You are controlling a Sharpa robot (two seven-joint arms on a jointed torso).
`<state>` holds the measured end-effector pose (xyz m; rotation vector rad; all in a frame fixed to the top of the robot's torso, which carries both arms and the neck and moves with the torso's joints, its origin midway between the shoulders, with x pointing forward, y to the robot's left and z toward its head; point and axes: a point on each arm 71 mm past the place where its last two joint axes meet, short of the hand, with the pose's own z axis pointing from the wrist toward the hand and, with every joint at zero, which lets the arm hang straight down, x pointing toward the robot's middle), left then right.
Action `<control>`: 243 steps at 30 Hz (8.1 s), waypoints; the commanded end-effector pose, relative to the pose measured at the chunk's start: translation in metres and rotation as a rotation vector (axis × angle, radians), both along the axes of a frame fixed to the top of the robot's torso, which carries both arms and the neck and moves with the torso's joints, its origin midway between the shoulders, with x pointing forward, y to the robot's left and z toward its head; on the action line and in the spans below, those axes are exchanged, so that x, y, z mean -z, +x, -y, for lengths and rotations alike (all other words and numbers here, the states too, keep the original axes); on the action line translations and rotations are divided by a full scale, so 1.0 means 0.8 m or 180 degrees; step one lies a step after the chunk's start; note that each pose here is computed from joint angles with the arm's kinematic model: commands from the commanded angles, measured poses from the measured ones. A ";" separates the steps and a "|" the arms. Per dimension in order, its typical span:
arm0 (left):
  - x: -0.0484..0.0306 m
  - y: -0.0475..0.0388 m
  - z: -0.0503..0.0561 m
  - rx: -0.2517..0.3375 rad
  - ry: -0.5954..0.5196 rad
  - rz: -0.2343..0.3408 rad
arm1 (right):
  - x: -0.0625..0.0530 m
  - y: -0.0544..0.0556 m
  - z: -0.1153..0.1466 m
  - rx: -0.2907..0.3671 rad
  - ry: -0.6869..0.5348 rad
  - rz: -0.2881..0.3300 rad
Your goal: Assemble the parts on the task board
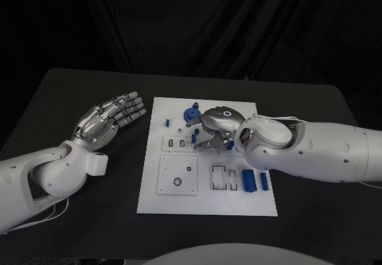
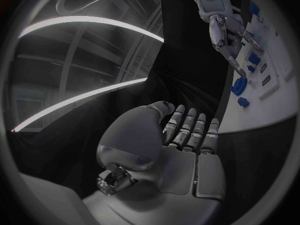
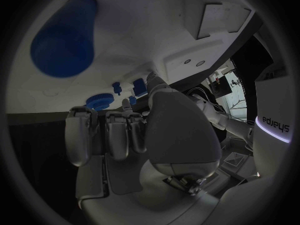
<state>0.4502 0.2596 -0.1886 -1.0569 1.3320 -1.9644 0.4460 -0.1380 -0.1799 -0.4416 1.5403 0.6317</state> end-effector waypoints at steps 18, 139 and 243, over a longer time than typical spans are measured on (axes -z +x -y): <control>-0.0498 0.019 0.014 -0.0306 0.0074 0.0593 | -0.046 0.001 0.064 -0.0133 0.1114 0.0039; 0.0567 0.086 0.192 0.1012 0.5514 0.0043 | 0.005 0.028 0.122 0.0545 0.1034 -0.0580; 0.0794 0.090 0.193 0.1159 0.5571 -0.0081 | 0.011 0.029 0.120 0.0526 0.0971 -0.0683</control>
